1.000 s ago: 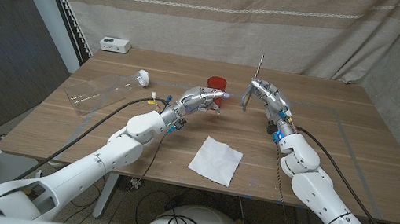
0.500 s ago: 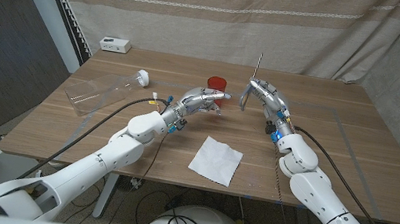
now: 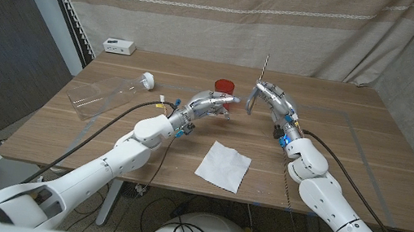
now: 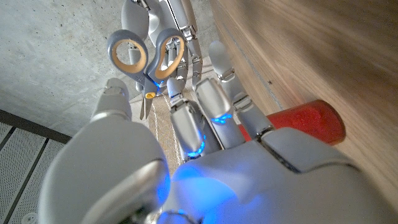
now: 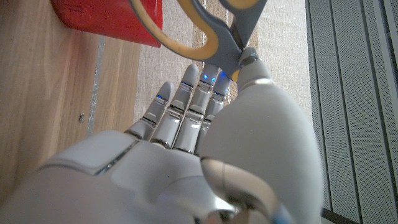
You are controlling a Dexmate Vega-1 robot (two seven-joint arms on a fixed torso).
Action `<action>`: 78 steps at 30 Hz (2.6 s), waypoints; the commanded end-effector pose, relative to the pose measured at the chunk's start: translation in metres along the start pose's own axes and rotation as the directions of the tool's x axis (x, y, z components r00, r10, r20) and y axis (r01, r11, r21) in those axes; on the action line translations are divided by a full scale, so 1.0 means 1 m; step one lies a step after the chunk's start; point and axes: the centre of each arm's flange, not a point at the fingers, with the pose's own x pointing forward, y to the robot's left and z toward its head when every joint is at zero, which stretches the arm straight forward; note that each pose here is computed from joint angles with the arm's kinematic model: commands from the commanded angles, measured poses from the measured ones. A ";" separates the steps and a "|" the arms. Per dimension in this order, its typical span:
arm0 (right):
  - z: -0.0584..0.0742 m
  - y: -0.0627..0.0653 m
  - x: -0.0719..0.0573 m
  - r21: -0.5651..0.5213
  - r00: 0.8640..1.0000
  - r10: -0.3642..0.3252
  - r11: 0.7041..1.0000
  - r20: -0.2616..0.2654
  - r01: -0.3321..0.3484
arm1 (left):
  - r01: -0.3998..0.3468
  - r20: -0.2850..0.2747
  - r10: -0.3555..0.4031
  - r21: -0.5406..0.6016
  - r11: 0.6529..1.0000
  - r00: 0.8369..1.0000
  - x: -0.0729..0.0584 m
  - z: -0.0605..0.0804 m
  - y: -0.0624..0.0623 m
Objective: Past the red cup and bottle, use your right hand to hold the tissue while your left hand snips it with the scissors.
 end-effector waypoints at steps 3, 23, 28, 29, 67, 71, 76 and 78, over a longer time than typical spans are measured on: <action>-0.001 0.004 0.001 -0.002 1.000 0.009 1.000 0.007 -0.009 | 0.019 0.002 -0.019 0.007 1.000 1.000 0.006 -0.001 -0.004; -0.004 0.010 0.002 -0.017 0.999 0.032 0.999 -0.001 -0.032 | 0.022 -0.009 -0.022 0.015 1.000 1.000 0.006 -0.004 -0.005; -0.005 0.011 0.002 -0.021 0.999 0.036 0.999 -0.005 -0.036 | 0.025 -0.007 -0.025 0.021 0.999 1.000 0.007 -0.004 -0.006; -0.005 0.011 0.002 -0.026 0.999 0.037 0.999 -0.004 -0.037 | 0.027 -0.007 -0.027 0.022 0.999 1.000 0.007 -0.004 -0.006; -0.001 0.014 -0.006 -0.113 0.999 0.038 0.993 -0.004 -0.038 | 0.031 -0.002 -0.031 0.067 0.997 1.000 0.007 0.002 -0.011; 0.000 0.014 -0.008 -0.122 0.999 0.034 0.992 0.000 -0.033 | 0.026 0.000 -0.026 0.070 0.997 1.000 0.006 0.002 -0.013; 0.001 0.015 -0.009 -0.140 1.000 0.023 0.990 0.004 -0.022 | 0.024 0.002 -0.024 0.079 0.997 1.000 0.006 0.002 -0.014; 0.002 0.015 -0.010 -0.141 1.000 0.021 0.990 0.005 -0.020 | 0.022 0.003 -0.023 0.080 0.997 1.000 0.006 0.003 -0.014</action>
